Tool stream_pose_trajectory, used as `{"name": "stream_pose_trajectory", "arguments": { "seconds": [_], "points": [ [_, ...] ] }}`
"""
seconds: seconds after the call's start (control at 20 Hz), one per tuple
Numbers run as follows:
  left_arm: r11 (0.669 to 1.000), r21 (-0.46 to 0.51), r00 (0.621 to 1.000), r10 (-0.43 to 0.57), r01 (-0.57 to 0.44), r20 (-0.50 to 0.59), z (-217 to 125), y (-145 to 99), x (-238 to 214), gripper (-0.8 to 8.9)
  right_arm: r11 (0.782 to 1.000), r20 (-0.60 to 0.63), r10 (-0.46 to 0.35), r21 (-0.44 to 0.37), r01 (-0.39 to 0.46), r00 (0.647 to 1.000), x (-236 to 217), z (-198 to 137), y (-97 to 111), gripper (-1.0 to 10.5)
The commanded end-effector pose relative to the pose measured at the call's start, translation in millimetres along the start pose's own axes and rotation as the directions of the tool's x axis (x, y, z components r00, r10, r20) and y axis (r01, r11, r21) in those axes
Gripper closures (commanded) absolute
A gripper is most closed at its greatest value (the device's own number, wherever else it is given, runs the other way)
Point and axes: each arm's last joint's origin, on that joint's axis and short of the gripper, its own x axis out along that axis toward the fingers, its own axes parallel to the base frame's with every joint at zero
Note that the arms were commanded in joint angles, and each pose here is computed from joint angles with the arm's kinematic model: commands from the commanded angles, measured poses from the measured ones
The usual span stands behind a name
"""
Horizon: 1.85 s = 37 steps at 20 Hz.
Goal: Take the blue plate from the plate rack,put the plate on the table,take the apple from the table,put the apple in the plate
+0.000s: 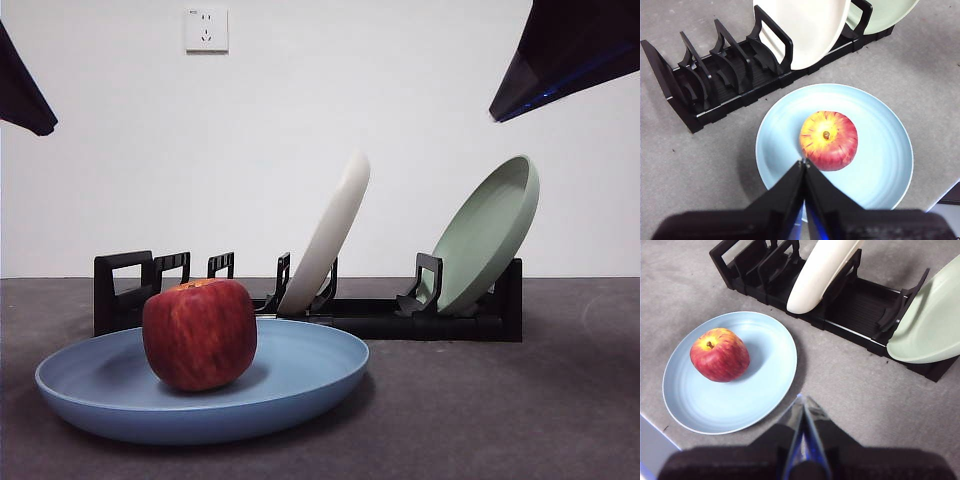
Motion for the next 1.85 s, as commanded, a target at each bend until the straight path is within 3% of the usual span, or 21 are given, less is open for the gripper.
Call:
{"name": "stream_pose_trajectory", "arguments": {
  "seconds": [0.05, 0.2, 0.4, 0.7, 0.85, 1.15, 1.85],
  "points": [
    [1.0, 0.008, 0.999, 0.028, -0.029, 0.041, -1, 4, -10, 8.16, 1.0, -0.001, -0.002, 0.009, 0.002, 1.0, 1, -2, 0, 9.6],
    [0.998, -0.03, 0.979, 0.057, -0.052, 0.198, 1, 15, -28, 8.16, 1.0, -0.001, -0.002, 0.009, 0.002, 1.0, 1, -2, 0, 9.6],
    [0.98, -0.128, 0.904, 0.191, -0.153, 0.382, -21, 35, -37, 8.16, 1.0, 0.0, -0.002, 0.009, 0.002, 1.0, 1, -2, 0, 9.6],
    [0.92, -0.238, 0.808, 0.389, -0.312, 0.443, -83, 55, -11, 8.16, 1.0, 0.0, -0.002, 0.009, 0.002, 1.0, 1, -2, 0, 9.6],
    [0.9, -0.264, 0.796, 0.431, -0.347, 0.425, -102, 60, 1, 8.16, 1.0, 0.0, -0.002, 0.009, 0.002, 1.0, 1, -2, 0, 9.6],
    [0.884, -0.29, 0.816, 0.456, -0.368, 0.354, -128, 63, 18, 8.16, 1.0, 0.0, -0.002, 0.009, 0.002, 1.0, 1, -2, 0, 9.6],
    [0.884, -0.288, 0.812, 0.457, -0.368, 0.363, -127, 63, 18, 8.16, 1.0, 0.0, -0.002, 0.009, 0.002, 1.0, 1, -2, 0, 9.6]
  ]
}}
